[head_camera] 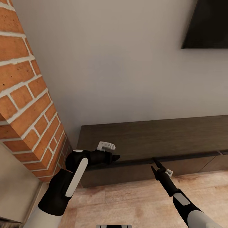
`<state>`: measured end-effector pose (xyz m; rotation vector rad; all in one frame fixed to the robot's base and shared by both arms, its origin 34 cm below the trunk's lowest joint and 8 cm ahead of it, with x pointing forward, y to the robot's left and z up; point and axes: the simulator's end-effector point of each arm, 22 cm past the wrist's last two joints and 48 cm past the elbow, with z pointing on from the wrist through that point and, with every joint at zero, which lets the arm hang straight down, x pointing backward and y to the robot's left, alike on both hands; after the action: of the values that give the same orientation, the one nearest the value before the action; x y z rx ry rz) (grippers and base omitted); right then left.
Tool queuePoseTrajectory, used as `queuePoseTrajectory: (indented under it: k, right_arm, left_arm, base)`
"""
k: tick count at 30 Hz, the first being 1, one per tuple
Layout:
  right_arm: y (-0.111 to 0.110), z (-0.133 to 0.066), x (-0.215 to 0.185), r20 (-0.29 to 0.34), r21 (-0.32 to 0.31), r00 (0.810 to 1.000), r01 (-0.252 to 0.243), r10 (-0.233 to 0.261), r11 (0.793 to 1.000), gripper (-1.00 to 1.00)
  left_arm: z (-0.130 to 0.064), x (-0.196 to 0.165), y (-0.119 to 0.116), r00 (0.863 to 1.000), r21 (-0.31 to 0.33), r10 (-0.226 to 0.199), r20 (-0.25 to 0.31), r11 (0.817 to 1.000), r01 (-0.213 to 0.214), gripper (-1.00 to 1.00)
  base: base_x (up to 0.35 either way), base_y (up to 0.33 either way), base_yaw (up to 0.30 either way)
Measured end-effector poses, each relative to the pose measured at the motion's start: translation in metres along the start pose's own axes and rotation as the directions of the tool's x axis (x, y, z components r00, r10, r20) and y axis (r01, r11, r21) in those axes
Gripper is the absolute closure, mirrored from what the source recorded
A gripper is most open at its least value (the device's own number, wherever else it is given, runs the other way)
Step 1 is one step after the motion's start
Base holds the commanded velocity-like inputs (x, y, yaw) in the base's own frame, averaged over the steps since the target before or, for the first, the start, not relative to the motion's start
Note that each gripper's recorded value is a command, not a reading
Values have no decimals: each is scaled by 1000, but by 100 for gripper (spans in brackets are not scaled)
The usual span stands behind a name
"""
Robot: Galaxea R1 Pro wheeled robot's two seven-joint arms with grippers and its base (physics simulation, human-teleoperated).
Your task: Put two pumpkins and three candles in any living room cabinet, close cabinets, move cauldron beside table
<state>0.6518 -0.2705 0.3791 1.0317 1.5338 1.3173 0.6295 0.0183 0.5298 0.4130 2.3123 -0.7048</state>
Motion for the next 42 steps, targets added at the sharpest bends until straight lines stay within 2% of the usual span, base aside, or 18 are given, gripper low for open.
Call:
queuePoseTrajectory:
  k: [34,35,42]
  right_arm:
    - [0,0,0,0,2,1000,0,0,1000,-100]
    - [0,0,0,0,2,1000,0,0,1000,100]
    - [-7,-1,1,-3,28,1000,15,-15,999,100]
  left_arm:
    - [0,0,0,1000,-1,0,0,1000,0,-100]
    - [0,0,0,1000,-1,0,0,1000,0,-100]
    - [0,0,0,1000,0,0,-1,1000,0,-100]
  base:
    - [1,0,0]
    - [0,0,0]
    - [0,0,0]
